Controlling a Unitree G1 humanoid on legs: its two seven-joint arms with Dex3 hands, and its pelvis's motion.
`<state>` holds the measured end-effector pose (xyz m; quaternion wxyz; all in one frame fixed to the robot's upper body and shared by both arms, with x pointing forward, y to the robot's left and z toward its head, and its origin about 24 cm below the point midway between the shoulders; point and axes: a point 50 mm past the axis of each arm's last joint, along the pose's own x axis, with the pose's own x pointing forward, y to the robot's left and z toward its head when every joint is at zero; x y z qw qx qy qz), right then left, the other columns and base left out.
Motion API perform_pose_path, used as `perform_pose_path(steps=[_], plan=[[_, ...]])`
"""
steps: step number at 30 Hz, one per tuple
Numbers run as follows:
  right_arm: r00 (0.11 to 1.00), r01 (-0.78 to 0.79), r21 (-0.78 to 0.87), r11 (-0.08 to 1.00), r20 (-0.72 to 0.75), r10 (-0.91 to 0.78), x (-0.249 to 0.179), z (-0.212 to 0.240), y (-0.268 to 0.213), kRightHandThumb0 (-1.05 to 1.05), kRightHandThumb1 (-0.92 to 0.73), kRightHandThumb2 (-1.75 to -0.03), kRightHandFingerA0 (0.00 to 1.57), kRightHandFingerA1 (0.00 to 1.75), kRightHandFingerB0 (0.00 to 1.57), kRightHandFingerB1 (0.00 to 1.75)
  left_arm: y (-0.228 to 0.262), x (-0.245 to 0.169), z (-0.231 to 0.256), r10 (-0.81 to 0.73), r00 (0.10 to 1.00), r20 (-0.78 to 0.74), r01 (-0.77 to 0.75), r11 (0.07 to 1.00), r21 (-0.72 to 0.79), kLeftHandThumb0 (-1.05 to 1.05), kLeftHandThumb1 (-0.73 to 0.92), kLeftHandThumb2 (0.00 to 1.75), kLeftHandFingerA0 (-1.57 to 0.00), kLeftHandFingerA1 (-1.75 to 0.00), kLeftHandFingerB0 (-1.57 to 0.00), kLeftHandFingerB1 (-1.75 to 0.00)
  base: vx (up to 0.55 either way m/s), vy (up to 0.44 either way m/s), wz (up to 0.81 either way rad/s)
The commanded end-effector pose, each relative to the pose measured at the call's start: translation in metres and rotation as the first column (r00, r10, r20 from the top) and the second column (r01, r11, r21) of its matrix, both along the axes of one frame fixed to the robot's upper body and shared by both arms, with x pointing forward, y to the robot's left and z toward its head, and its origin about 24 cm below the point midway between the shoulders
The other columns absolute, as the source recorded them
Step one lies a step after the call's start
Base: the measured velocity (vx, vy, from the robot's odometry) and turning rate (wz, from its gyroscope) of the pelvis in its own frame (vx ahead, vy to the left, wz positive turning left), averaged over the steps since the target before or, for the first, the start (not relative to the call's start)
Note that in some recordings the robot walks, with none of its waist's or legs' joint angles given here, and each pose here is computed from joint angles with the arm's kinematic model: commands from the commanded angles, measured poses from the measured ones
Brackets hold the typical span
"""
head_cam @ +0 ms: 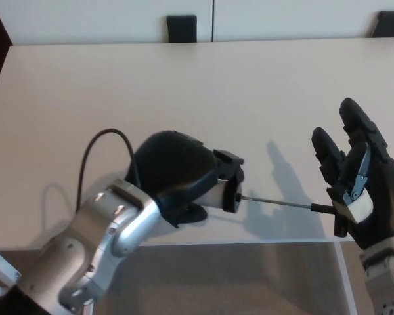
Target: The robot walks towards a desk on which an air pump is kept in the middle. It lifts it up and holds it with its left hand and uses its right hand to compress it by pushing its handle inwards.
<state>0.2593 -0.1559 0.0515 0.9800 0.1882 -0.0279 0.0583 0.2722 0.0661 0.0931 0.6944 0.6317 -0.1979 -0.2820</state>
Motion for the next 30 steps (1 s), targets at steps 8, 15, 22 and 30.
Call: perform_pose_path(steps=[8,15,22,30], plan=[[0.994,0.103,0.142,0.984,0.01,-0.106,0.001,0.004,0.009,-0.87,-0.75,-1.11,0.0,0.31,0.11,0.22,-0.038,0.002,0.009,-0.024,1.0,0.003,0.024,0.998,-0.055,-0.28,0.58,0.93,-0.93,-1.14,-0.67,-0.66,0.0,0.0,0.0],[0.98,0.192,0.221,0.956,0.006,-0.198,-0.003,0.007,0.011,-0.85,-0.75,-1.11,0.12,0.46,0.03,0.28,-0.051,-0.003,0.007,-0.015,1.0,-0.015,0.014,0.996,-0.091,-0.23,0.67,0.6,-0.83,-1.26,-0.72,-0.49,0.0,0.0,0.0],[0.972,0.218,0.26,0.941,0.027,-0.233,0.001,0.016,0.008,-0.38,-0.44,-1.06,0.0,0.48,0.0,0.48,-0.057,-0.001,0.016,-0.015,1.0,0.017,0.018,0.989,-0.15,-0.25,0.69,0.61,-0.9,-1.18,-0.71,-0.5,0.0,0.0,0.0],[0.968,0.221,0.209,0.952,0.071,-0.24,0.006,0.025,0.007,-0.38,-0.4,-1.04,0.0,0.48,0.0,0.48,-0.055,0.001,0.024,-0.03,0.998,0.052,0.039,0.983,-0.181,-0.23,0.72,0.63,-0.87,-1.35,-0.7,-0.51,0.0,0.0,0.0]])
